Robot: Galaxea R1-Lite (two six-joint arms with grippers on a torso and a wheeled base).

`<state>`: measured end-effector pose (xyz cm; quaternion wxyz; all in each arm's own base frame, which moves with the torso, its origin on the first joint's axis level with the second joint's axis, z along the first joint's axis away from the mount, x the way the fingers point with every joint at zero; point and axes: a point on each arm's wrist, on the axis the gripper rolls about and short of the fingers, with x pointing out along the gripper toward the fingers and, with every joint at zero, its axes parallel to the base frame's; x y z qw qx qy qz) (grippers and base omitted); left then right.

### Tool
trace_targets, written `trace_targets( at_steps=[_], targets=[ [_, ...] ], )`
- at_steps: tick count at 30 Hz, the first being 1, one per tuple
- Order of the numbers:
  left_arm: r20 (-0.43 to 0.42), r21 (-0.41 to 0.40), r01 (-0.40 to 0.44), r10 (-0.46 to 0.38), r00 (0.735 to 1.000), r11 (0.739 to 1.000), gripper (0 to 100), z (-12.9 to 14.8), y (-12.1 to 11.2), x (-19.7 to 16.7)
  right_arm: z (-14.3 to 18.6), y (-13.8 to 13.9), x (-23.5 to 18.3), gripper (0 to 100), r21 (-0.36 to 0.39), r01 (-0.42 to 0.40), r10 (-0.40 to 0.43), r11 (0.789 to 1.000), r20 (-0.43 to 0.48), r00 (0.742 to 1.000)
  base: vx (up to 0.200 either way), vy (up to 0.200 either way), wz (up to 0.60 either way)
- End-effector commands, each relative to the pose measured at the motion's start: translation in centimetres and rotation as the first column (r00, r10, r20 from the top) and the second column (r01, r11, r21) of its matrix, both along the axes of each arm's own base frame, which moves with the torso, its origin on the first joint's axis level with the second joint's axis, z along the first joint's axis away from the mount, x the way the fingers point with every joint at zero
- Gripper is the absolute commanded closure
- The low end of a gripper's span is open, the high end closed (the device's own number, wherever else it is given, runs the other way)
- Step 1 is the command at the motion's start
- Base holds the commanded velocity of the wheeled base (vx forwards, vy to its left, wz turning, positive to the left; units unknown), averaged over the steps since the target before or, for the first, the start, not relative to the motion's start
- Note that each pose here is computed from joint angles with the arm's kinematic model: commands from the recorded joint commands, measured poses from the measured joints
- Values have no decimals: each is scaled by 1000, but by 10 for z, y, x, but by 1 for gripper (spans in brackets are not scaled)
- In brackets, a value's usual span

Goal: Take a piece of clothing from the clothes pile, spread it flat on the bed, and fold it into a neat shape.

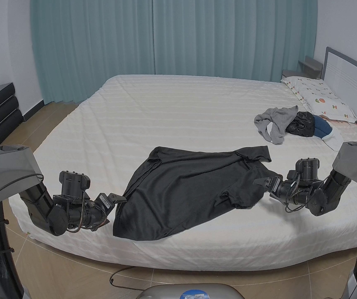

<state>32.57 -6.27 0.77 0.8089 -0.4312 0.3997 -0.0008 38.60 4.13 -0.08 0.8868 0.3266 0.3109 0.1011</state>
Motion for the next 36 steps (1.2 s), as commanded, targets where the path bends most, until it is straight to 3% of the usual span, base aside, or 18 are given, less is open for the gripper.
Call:
trace_targets(
  at_steps=[1, 9, 36],
  targets=[
    [1, -1, -1, 1, 1000, 1000, 0, 0, 0, 0, -10, 3, -15, 0, 10, -32, 32, 999, -62, 998, 0, 0, 0],
    [1, -2, 0, 0, 1000, 1000, 0, 0, 0, 0, -26, 3, -13, 0, 6, -32, 32, 999, -94, 995, 0, 0, 0],
    [0, -3, -1, 1, 1000, 1000, 0, 0, 0, 0, -22, 22, 13, 0, -5, -45, 45, 999, -22, 999, 0, 0, 0]
  ],
)
